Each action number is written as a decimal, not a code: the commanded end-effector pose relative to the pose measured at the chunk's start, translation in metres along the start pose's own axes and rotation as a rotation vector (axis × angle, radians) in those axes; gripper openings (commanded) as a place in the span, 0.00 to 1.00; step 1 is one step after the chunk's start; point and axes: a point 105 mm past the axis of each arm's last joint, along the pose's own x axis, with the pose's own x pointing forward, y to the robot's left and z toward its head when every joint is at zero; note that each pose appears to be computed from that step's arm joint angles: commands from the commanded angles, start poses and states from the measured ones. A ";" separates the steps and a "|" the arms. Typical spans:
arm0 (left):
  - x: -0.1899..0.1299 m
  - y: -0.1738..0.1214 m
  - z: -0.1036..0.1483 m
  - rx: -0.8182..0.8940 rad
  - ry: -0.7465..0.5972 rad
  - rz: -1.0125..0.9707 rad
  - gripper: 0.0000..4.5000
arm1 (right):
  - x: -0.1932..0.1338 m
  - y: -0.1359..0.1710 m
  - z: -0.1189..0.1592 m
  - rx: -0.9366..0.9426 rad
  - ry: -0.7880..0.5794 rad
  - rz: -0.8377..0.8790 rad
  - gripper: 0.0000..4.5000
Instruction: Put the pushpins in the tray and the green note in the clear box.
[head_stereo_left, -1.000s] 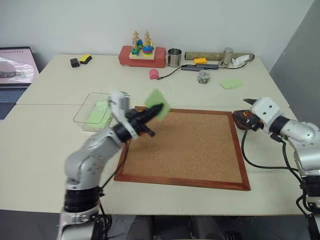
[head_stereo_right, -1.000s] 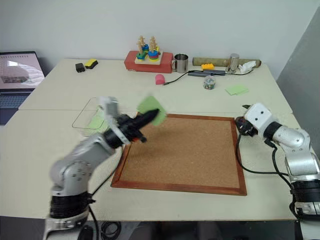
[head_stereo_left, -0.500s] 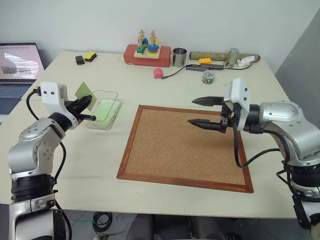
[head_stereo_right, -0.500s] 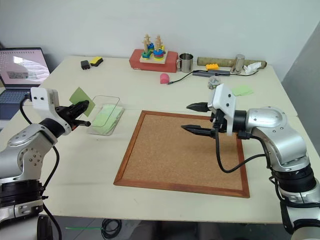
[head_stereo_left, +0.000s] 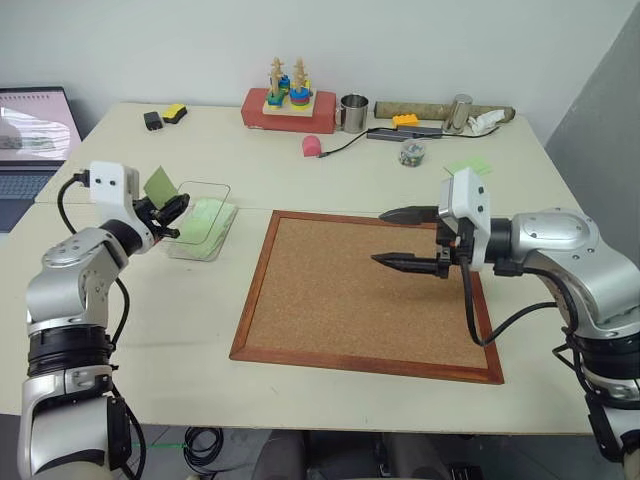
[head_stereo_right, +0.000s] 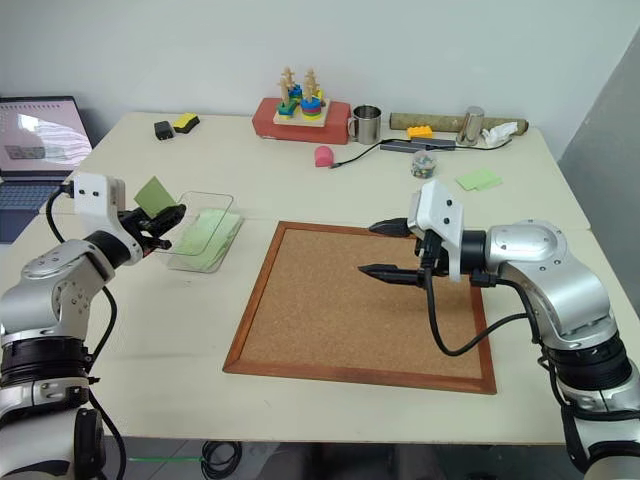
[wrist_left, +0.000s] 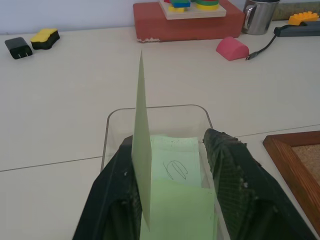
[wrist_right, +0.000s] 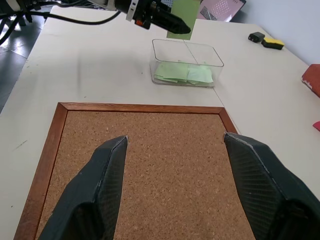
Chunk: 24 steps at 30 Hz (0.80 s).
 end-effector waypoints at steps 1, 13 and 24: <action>-0.005 0.003 0.019 0.052 -0.044 -0.004 0.64 | -0.005 0.000 0.010 -0.046 -0.013 -0.016 0.71; -0.037 -0.050 0.029 0.294 0.009 -0.349 0.97 | -0.033 -0.008 -0.002 -0.050 0.050 -0.076 0.71; -0.088 -0.077 -0.001 0.473 0.236 -0.659 0.97 | -0.117 0.006 -0.048 -0.047 0.366 -0.062 0.71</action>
